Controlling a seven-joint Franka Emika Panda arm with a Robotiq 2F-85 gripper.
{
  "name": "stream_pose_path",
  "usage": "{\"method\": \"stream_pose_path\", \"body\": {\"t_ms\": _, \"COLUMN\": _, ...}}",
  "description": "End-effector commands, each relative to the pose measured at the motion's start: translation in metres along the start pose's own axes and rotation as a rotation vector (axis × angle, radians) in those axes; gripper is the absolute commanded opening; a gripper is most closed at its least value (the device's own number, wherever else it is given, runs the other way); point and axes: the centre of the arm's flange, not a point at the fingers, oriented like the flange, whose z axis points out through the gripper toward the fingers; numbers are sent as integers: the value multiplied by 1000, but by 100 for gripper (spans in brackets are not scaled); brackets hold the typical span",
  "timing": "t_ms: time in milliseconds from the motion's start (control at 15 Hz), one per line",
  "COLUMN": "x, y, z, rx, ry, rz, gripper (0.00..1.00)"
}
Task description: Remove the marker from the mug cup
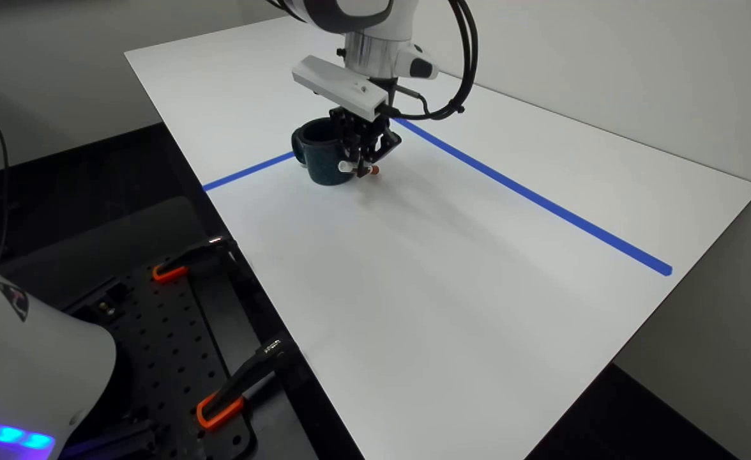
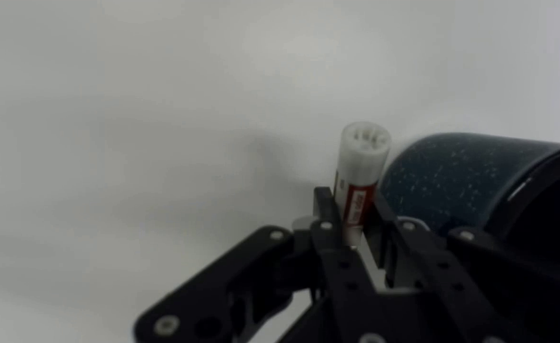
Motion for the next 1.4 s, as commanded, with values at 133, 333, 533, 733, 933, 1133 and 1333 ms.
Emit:
{"method": "stream_pose_path", "body": {"t_ms": 133, "x": 6, "y": 7, "z": 3, "rx": 9, "ry": 24, "rz": 35, "gripper": 46}}
{"method": "stream_pose_path", "body": {"t_ms": 333, "x": 5, "y": 10, "z": -1, "rx": 10, "ry": 29, "rz": 39, "gripper": 57}}
{"method": "stream_pose_path", "body": {"t_ms": 533, "x": 2, "y": 10, "z": -14, "rx": 10, "ry": 40, "rz": 33, "gripper": 79}}
{"method": "stream_pose_path", "body": {"t_ms": 733, "x": -3, "y": 5, "z": -32, "rx": -6, "ry": 52, "rz": 24, "gripper": 99}}
{"method": "stream_pose_path", "body": {"t_ms": 933, "x": -8, "y": -2, "z": -56, "rx": -21, "ry": 69, "rz": 32, "gripper": 100}}
{"method": "stream_pose_path", "body": {"t_ms": 1133, "x": -16, "y": -10, "z": -85, "rx": -33, "ry": 96, "rz": 29, "gripper": 100}}
{"method": "stream_pose_path", "body": {"t_ms": 1333, "x": -25, "y": -17, "z": -108, "rx": -46, "ry": 114, "rz": 30, "gripper": 100}}
